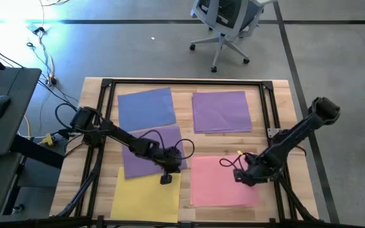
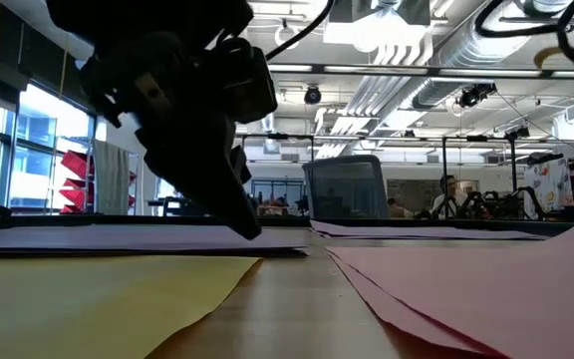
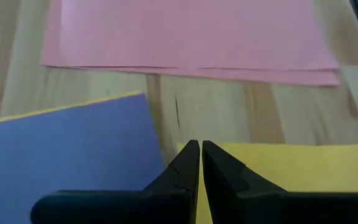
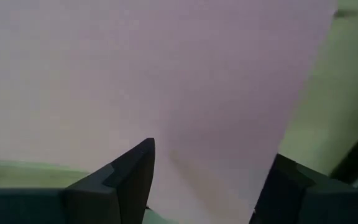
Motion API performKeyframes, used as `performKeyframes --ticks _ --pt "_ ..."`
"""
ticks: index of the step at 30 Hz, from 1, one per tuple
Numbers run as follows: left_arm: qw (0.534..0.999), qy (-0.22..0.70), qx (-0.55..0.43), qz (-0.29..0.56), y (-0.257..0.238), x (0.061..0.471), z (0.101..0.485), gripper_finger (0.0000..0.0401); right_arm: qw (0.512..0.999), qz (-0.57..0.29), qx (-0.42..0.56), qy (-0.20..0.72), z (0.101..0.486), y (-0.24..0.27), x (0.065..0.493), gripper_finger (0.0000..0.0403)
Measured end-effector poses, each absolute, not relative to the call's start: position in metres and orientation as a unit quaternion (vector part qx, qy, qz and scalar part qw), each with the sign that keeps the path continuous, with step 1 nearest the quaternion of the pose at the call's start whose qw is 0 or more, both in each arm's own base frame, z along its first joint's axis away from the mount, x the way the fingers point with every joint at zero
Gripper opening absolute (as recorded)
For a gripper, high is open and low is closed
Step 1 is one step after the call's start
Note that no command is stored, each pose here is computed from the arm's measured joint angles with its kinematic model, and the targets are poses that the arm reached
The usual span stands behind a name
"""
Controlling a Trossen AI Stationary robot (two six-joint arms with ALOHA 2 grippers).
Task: Organize paper
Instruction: Stack the pink paper on the bottom right pink paper
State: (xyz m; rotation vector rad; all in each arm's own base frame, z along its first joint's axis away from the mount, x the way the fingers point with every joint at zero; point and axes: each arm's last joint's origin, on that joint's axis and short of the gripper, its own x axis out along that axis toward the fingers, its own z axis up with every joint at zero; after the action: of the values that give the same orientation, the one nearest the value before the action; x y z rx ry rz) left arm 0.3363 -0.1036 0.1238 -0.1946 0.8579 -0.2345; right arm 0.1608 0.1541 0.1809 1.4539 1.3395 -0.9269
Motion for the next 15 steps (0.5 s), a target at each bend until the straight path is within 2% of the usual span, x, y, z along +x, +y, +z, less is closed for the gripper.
performKeyframes --ticks 7,10,12,15 --pt "0.904 0.398 -0.097 -0.118 -0.112 0.340 0.135 0.0000 0.473 -0.390 0.589 0.526 0.178 0.155 0.160 0.0214" --pt "0.907 0.392 -0.093 -0.123 -0.115 0.345 0.137 0.0000 0.495 -0.388 0.580 0.518 0.177 0.154 0.161 0.0214" --pt "0.905 0.397 -0.090 -0.123 -0.115 0.345 0.133 0.0000 0.515 -0.371 0.564 0.528 0.177 0.154 0.161 0.0214" --pt "0.901 0.407 -0.096 -0.117 -0.115 0.346 0.126 0.0000 0.510 -0.347 0.543 0.570 0.177 0.156 0.159 0.0214"
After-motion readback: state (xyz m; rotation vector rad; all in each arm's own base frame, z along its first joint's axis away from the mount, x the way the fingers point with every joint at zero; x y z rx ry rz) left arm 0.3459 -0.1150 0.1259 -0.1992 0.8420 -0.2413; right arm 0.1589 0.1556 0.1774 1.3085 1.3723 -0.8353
